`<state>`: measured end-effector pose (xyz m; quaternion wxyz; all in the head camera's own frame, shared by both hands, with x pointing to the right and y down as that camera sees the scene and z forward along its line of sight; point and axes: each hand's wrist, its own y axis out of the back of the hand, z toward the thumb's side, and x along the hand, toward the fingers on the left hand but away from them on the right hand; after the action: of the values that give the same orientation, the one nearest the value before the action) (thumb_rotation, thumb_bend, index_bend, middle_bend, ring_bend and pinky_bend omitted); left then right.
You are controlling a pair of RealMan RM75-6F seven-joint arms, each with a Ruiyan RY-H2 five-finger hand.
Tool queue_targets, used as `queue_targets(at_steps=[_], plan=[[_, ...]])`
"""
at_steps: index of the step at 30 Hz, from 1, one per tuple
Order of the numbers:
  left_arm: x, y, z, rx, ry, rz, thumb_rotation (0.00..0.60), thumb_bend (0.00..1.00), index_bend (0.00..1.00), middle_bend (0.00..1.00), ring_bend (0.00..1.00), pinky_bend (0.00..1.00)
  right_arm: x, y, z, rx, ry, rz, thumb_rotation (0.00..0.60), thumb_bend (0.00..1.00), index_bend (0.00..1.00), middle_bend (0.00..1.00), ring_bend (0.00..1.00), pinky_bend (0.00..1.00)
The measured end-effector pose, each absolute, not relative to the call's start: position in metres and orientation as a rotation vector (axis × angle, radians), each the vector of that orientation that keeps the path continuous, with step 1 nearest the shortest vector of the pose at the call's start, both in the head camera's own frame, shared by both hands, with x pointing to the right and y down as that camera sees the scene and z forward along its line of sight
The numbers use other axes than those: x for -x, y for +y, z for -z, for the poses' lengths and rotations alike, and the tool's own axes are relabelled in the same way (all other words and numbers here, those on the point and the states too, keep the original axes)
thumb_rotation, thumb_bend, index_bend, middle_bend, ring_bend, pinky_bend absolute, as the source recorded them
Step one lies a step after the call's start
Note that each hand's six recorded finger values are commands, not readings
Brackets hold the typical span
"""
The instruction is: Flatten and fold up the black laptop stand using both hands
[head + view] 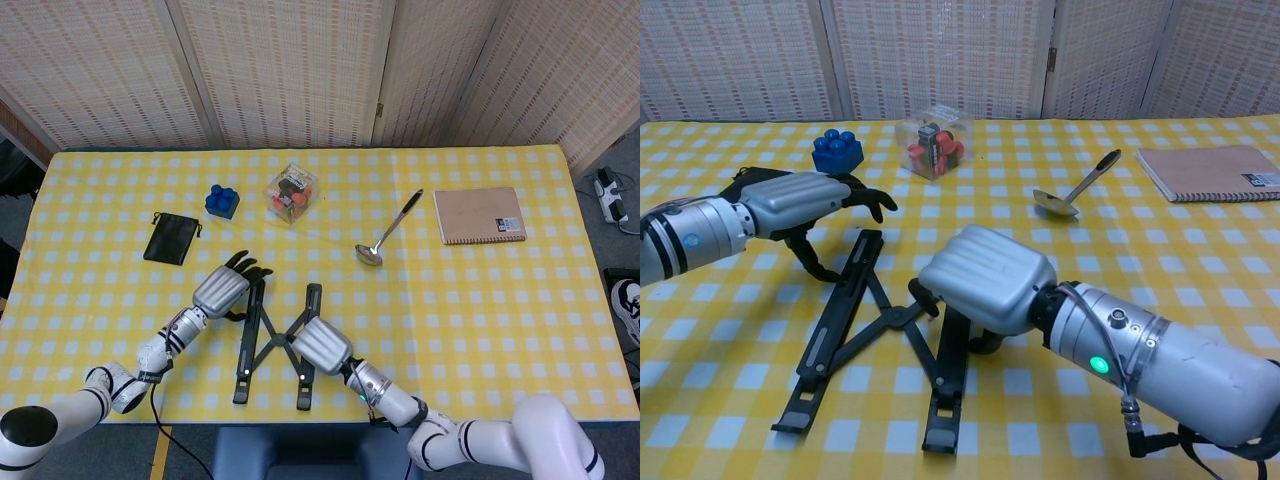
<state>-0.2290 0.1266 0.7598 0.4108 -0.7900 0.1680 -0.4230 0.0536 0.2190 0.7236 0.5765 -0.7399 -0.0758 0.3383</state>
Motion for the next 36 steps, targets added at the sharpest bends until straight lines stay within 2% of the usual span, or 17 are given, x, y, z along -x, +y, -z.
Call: queue_targets(at_steps=[20, 23, 26, 29, 31, 32, 34, 36], plan=[[0.209, 0.131, -0.75, 2.067, 0.443, 1.019, 0.6, 0.17, 0.15, 0.28, 0.14, 0.08, -0.02, 0.221, -0.723, 1.747, -0.203, -0.755, 0.6, 0.22, 0.48, 0.78, 0.81, 0.75], [0.216, 0.127, -0.748, 2.054, 0.462, 1.032, 0.6, 0.17, 0.14, 0.28, 0.13, 0.07, -0.021, 0.223, -0.72, 1.76, -0.205, -0.746, 0.6, 0.22, 0.41, 0.74, 0.79, 0.75], [0.227, 0.121, -0.743, 2.05, 0.504, 1.048, 0.6, 0.17, 0.14, 0.28, 0.13, 0.06, -0.022, 0.222, -0.712, 1.788, -0.209, -0.724, 0.6, 0.22, 0.22, 0.62, 0.69, 0.74], [0.241, 0.117, -0.737, 2.047, 0.55, 1.065, 0.6, 0.17, 0.14, 0.28, 0.12, 0.05, -0.025, 0.219, -0.698, 1.83, -0.204, -0.691, 0.6, 0.22, 0.1, 0.48, 0.56, 0.63], [0.249, 0.114, -0.733, 2.046, 0.578, 1.076, 0.6, 0.17, 0.14, 0.28, 0.12, 0.05, -0.027, 0.216, -0.689, 1.862, -0.179, -0.67, 0.6, 0.22, 0.03, 0.34, 0.42, 0.45], [0.254, 0.113, -0.73, 2.048, 0.598, 1.082, 0.6, 0.17, 0.14, 0.28, 0.12, 0.05, -0.029, 0.214, -0.687, 1.87, -0.158, -0.665, 0.6, 0.22, 0.01, 0.27, 0.35, 0.36], [0.259, 0.112, -0.727, 2.054, 0.625, 1.088, 0.6, 0.17, 0.13, 0.28, 0.12, 0.05, -0.032, 0.211, -0.684, 1.884, -0.09, -0.662, 0.6, 0.22, 0.0, 0.2, 0.28, 0.27], [0.264, 0.112, -0.723, 2.063, 0.647, 1.095, 0.6, 0.17, 0.13, 0.28, 0.11, 0.05, -0.031, 0.212, -0.684, 1.904, -0.019, -0.656, 0.6, 0.22, 0.0, 0.16, 0.23, 0.24]])
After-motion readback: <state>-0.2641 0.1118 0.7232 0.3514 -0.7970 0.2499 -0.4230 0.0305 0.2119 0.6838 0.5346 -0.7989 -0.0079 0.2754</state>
